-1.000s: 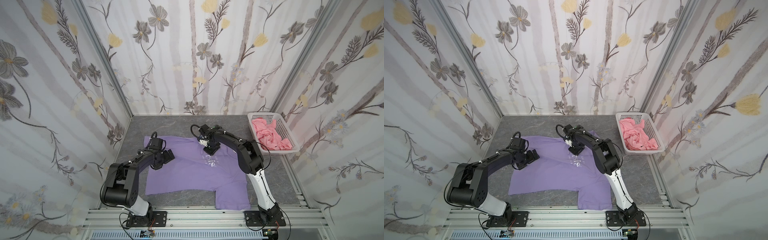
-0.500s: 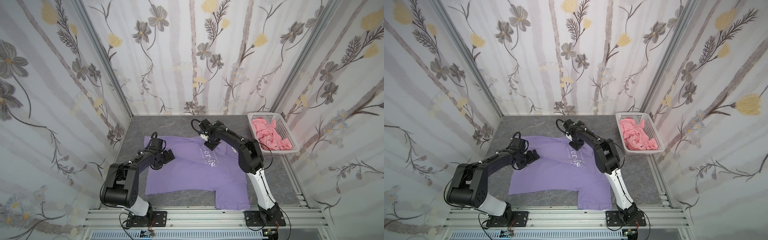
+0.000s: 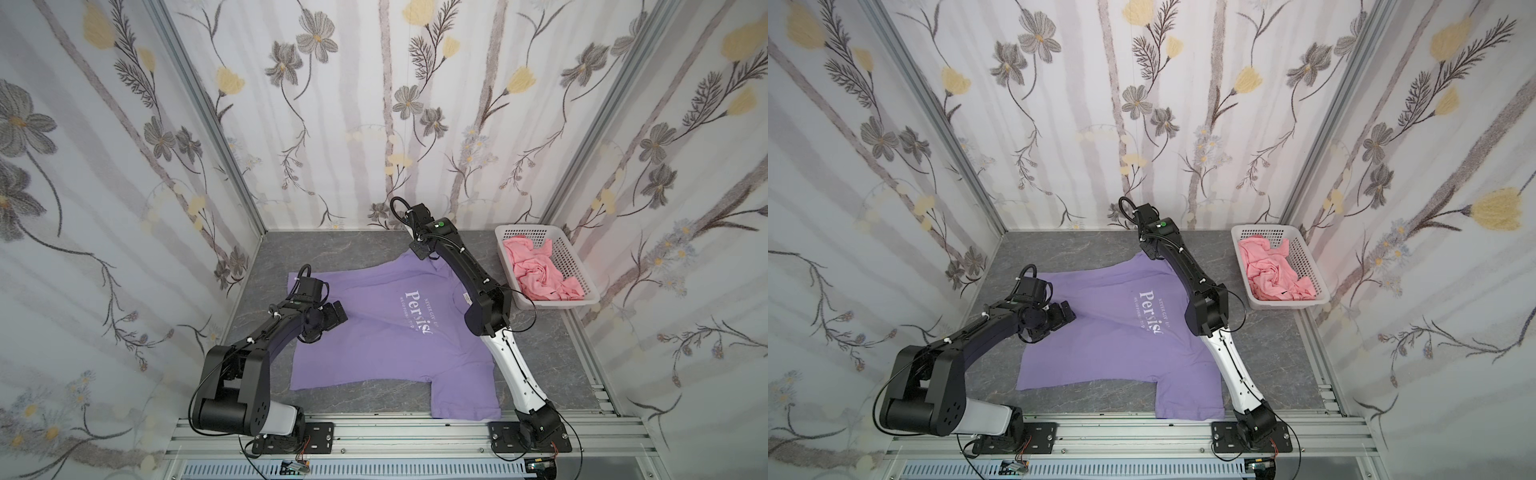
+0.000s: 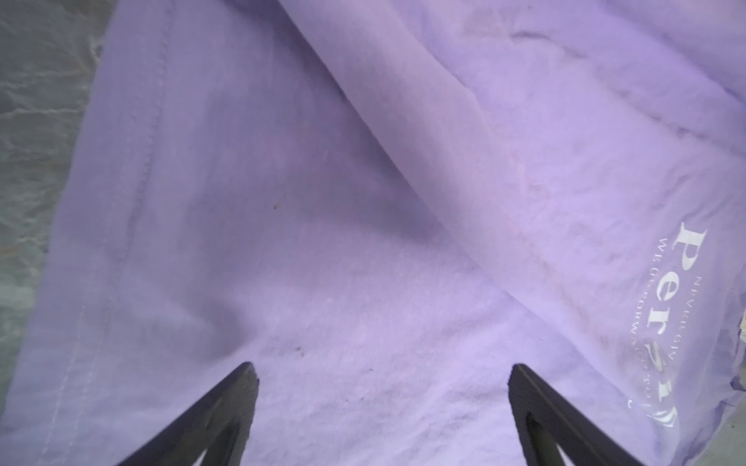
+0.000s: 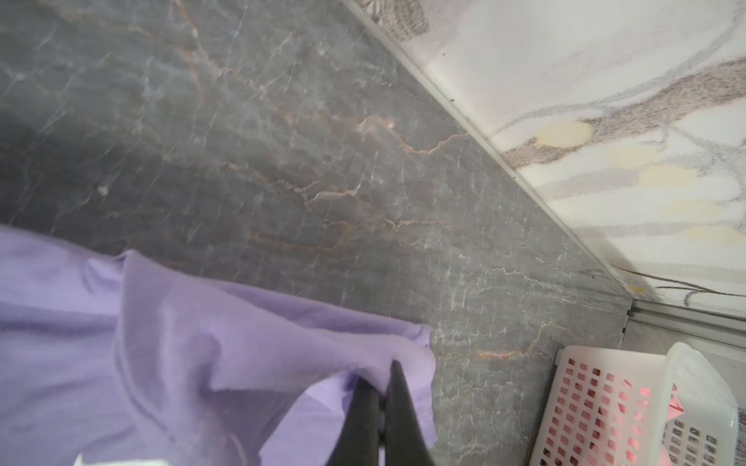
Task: Fold and stack t-shirts
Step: Smooth out the T-shirt at the center of the board.
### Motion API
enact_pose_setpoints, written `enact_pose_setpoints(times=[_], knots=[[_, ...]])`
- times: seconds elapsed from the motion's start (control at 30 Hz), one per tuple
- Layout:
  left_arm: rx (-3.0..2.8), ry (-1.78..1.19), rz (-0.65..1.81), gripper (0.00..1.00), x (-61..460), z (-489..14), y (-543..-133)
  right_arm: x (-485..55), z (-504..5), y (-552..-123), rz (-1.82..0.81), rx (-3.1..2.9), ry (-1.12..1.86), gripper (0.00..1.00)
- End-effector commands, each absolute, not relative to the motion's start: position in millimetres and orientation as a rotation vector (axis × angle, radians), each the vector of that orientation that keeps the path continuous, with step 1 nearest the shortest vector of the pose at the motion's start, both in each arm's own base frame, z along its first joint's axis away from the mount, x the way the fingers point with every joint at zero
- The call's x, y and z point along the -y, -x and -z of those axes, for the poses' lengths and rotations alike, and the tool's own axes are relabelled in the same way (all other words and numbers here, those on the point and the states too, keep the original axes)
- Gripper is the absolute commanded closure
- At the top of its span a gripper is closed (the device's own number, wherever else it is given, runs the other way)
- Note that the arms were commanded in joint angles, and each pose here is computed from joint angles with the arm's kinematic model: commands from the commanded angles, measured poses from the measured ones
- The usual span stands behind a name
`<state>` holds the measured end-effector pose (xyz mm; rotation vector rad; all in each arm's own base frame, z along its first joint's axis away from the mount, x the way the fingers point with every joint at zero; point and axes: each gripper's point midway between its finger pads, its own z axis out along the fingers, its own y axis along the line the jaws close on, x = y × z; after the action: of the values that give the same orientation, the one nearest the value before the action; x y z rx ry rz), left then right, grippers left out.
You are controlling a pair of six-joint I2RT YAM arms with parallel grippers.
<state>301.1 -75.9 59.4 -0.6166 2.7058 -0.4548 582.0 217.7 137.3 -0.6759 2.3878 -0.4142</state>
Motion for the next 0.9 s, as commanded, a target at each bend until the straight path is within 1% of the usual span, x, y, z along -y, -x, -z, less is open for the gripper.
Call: enact_pose_setpoints(times=[0.0,0.1,0.2,0.27,0.33,0.37,0.43,0.47,0.5,0.6,0.7,0.8,0.87], knots=[[-2.742,0.626,0.400,0.00,68.5,-62.9,-282.3,-212.8,-140.5,-603.9,0.377,-2.341,0.524,0.97],[-2.718,0.636,0.394,0.00,65.0,-72.0,-273.3,-214.5,-146.8,-623.7,0.310,-2.278,0.427,0.97],[-2.686,0.639,0.377,0.00,59.9,-81.5,-265.4,-225.0,-164.7,-644.2,0.244,-2.168,0.371,0.97],[-2.677,0.644,0.380,0.00,59.0,-83.1,-261.1,-233.9,-179.1,-656.8,0.201,-2.084,0.340,0.95],[-2.682,0.647,0.388,0.00,59.8,-82.5,-258.2,-238.4,-192.1,-668.2,0.167,-2.008,0.300,0.88],[-2.689,0.655,0.385,0.00,59.5,-80.7,-256.3,-241.3,-197.4,-672.9,0.147,-1.974,0.279,0.80],[-2.690,0.659,0.388,0.00,59.6,-79.5,-255.1,-242.6,-202.5,-681.0,0.097,-1.933,0.241,0.59],[-2.688,0.661,0.389,0.00,59.5,-78.8,-254.6,-242.8,-203.0,-683.8,0.073,-1.922,0.226,0.51],[-2.685,0.663,0.390,0.00,59.5,-79.0,-254.6,-241.8,-202.8,-686.0,0.057,-1.917,0.214,0.47],[-2.670,0.662,0.403,0.00,60.7,-80.0,-257.4,-223.9,-198.1,-692.0,0.071,-1.924,0.138,0.40],[-2.667,0.659,0.422,0.00,63.5,-78.8,-261.2,-196.9,-205.1,-696.9,0.106,-1.924,0.076,0.34],[-2.668,0.659,0.438,0.00,66.1,-74.3,-265.6,-179.8,-219.1,-691.4,0.095,-1.962,0.107,0.31],[-2.655,0.658,0.437,0.00,66.2,-74.0,-271.6,-176.1,-219.4,-678.6,0.044,-2.040,0.199,0.31]])
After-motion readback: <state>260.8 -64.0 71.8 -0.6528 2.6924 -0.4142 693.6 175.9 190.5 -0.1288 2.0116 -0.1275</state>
